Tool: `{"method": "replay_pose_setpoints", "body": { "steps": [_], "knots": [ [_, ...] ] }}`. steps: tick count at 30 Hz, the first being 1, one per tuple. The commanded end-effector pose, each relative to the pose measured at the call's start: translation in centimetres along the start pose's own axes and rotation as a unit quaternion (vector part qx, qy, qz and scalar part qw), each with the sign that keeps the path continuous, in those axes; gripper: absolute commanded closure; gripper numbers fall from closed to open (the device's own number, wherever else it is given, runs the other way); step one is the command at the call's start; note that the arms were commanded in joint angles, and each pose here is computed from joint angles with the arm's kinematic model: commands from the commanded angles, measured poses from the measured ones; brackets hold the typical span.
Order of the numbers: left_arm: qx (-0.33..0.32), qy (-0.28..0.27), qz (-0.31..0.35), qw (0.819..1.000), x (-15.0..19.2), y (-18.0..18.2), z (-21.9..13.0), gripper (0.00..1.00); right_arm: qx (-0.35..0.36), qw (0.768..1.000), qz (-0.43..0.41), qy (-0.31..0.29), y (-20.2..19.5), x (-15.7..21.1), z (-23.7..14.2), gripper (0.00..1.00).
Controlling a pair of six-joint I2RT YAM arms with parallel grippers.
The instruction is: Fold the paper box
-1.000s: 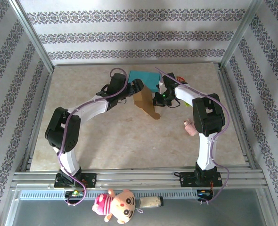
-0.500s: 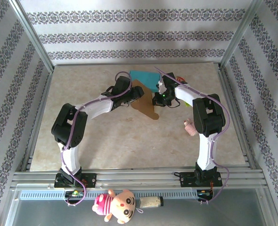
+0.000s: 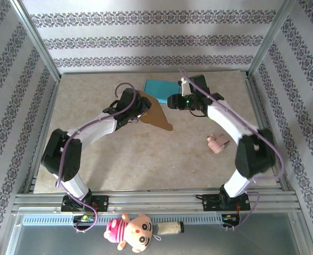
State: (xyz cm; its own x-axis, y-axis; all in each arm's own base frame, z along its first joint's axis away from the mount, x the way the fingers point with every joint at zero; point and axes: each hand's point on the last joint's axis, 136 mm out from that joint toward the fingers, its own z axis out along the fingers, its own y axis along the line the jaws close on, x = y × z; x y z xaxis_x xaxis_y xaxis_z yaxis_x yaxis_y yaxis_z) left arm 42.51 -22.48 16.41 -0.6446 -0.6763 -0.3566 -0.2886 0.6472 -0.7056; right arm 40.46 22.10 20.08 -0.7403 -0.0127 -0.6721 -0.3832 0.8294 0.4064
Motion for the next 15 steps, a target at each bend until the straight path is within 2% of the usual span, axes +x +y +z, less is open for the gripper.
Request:
{"method": "replay_pose_setpoints", "body": {
  "steps": [1, 3, 4, 7, 11, 13, 15],
  "knots": [
    [-0.024, -0.057, -0.044, 0.997, -2.0, 1.2, -3.0, 0.54, 0.013, 0.967, -0.182, -0.180, 5.6, -3.3, -3.8, 0.28],
    [-0.016, -0.069, -0.053, 0.996, -2.8, 1.2, -4.0, 0.53, -0.002, 0.926, -0.287, -0.244, 8.4, -2.1, -4.8, 0.11],
    [-0.011, -0.072, -0.056, 0.996, -3.1, 1.1, -4.4, 0.54, -0.015, 0.905, -0.334, -0.263, 9.6, -1.1, -4.8, 0.07],
    [0.005, -0.074, -0.077, 0.994, -3.7, 0.9, -5.2, 0.56, -0.067, 0.850, -0.458, -0.249, 12.3, 2.4, -3.6, 0.07],
    [0.027, -0.076, -0.112, 0.990, -4.0, 1.0, -5.8, 0.59, -0.085, 0.750, -0.614, -0.230, 14.5, 7.0, -1.6, 0.04],
    [0.028, -0.078, -0.115, 0.990, -4.1, 1.2, -6.1, 0.60, -0.047, 0.730, -0.642, -0.231, 14.3, 6.7, -0.3, 0.04],
    [0.028, -0.079, -0.114, 0.990, -4.2, 1.2, -6.4, 0.60, 0.015, 0.726, -0.649, -0.228, 13.4, 5.2, 1.1, 0.03]
  ]
}}
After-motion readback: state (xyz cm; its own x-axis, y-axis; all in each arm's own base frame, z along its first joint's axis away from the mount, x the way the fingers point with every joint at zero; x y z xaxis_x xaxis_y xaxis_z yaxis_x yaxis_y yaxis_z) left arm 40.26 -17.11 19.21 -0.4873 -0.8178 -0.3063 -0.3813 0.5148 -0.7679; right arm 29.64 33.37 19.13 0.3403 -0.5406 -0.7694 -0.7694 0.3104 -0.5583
